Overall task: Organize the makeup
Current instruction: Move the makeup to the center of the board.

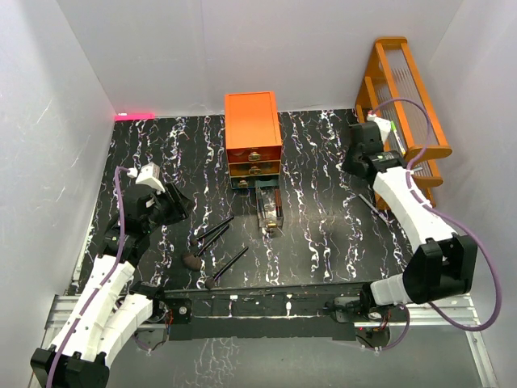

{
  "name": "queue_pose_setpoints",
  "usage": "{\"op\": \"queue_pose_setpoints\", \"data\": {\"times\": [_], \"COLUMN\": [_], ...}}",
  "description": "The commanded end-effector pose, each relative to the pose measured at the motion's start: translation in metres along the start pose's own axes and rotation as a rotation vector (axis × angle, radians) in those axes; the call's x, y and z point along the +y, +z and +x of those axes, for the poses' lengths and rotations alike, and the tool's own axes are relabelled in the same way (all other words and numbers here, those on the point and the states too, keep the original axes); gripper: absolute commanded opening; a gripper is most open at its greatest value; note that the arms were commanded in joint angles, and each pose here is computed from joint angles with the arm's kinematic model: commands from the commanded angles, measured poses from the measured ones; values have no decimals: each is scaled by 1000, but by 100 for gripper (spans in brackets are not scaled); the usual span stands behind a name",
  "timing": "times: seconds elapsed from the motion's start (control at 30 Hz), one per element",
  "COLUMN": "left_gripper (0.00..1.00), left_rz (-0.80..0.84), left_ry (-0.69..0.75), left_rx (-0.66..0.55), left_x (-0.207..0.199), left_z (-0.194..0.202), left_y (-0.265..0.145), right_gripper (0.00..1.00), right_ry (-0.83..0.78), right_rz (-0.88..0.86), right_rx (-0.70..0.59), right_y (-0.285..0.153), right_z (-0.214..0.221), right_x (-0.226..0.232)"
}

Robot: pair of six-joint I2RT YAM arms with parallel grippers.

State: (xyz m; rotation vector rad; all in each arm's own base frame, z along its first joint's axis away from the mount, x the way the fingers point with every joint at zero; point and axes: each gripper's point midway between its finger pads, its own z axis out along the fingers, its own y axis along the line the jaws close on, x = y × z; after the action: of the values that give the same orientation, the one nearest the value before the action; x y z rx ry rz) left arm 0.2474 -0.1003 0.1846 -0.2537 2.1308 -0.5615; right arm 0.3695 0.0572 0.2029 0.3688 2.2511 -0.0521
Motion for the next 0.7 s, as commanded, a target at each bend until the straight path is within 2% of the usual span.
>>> {"op": "queue_pose_setpoints", "data": {"times": [0.0,0.2,0.33,0.67], "left_gripper": [47,47,47,47], "left_rz": [19,25,34,45], "left_ry": [-1,-2,-3,0], "left_rx": [4,3,-6,6], "left_x": [-2,-4,-5,-7], "left_z": [1,1,0,1], "left_y": [0,-2,-3,-2], "right_gripper": [40,41,40,39], "right_ry": [15,70,84,186], "right_rz": [26,230,297,245], "right_rx": [144,204,173,61], "right_y": [15,50,59,44], "right_z": [33,50,46,36], "right_x": [-33,-70,-78,-75]}}
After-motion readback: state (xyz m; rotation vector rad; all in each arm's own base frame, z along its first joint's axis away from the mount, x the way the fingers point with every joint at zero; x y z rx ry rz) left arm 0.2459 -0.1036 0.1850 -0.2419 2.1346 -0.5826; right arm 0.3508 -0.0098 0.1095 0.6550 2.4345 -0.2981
